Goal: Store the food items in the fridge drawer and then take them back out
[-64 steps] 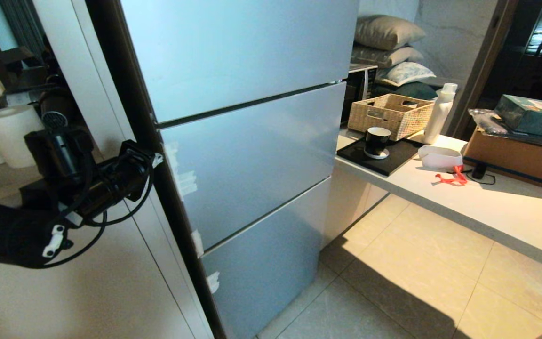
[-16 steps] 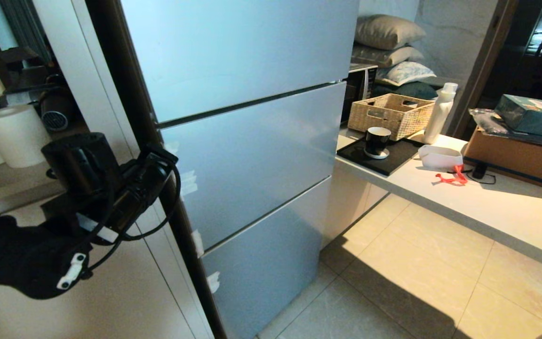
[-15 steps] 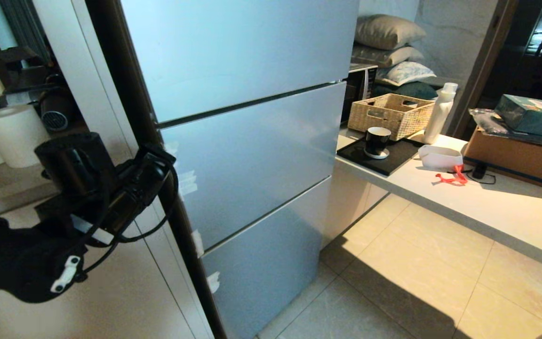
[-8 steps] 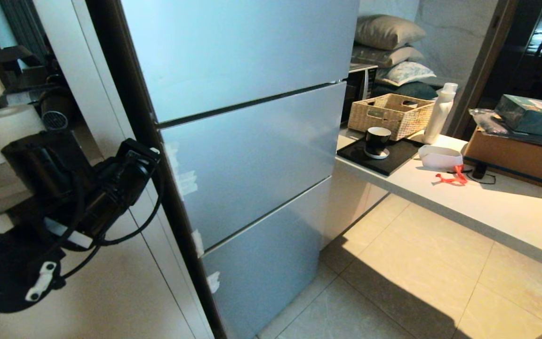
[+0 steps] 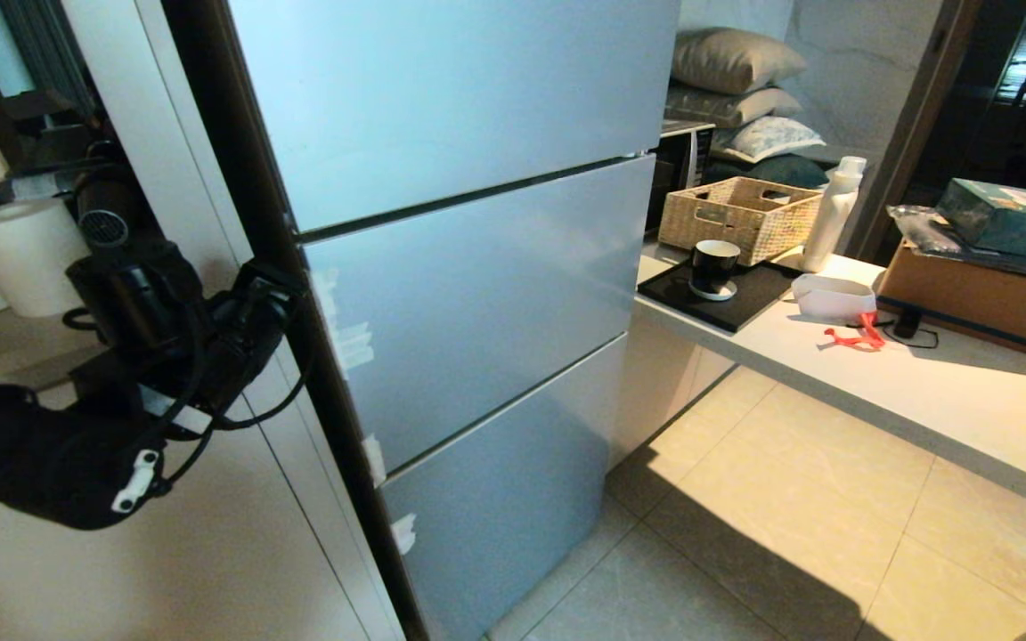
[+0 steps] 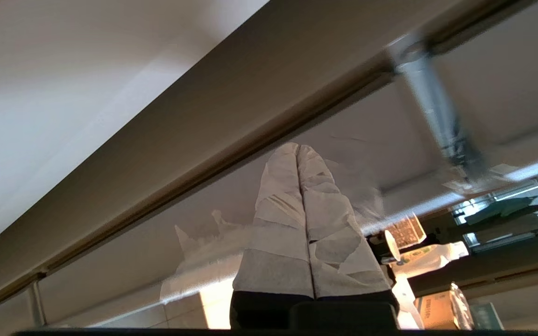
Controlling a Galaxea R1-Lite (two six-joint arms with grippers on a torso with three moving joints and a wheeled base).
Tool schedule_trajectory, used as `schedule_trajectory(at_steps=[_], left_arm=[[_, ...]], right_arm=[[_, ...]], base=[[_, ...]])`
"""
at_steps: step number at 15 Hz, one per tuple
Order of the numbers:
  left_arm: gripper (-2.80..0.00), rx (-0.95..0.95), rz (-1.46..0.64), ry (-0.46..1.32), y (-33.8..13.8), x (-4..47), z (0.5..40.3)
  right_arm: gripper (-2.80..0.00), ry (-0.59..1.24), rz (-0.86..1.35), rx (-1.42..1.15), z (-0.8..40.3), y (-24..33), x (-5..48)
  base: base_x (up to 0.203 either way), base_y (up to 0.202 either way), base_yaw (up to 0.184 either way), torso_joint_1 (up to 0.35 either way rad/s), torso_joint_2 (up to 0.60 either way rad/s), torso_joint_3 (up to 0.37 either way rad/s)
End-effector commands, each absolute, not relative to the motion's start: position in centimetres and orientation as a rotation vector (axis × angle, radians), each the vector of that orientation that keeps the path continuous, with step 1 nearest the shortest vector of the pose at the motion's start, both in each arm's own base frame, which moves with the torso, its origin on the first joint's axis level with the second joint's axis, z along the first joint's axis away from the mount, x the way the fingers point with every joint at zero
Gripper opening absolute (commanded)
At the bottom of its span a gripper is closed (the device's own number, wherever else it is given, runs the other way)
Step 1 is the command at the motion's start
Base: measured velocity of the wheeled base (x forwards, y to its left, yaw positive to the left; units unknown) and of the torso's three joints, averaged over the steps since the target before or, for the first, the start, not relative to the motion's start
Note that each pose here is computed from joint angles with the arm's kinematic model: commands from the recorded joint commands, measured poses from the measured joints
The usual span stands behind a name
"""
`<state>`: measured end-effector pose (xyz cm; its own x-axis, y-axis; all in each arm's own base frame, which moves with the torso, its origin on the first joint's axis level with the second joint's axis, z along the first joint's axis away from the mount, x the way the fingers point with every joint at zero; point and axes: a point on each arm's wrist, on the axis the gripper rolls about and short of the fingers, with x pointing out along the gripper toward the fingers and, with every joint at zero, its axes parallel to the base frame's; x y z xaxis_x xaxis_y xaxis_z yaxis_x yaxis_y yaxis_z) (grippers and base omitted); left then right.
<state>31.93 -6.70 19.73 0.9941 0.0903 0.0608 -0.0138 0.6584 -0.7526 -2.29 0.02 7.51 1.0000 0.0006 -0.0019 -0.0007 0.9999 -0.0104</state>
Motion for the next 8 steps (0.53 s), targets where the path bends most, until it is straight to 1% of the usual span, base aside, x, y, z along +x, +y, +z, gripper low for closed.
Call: schedule_trajectory(at_steps=[1,8], left_arm=[[-2.8,-0.85,0.059,-0.07,-7.2,32.9,18.7],[-2.8,-0.849,-0.041,-0.009,-9.2,31.5,18.3]], right_arm=[[-2.8,0.003,0.002,-0.011,7.5,0.0,-2.3],[-2.8,0.003,0.002,-0.011,7.5,0.0,-2.3]], base=[[0.0,0.0,0.0,0.0,0.0,0.0],[0.0,0.0,0.0,0.0,0.0,0.0]])
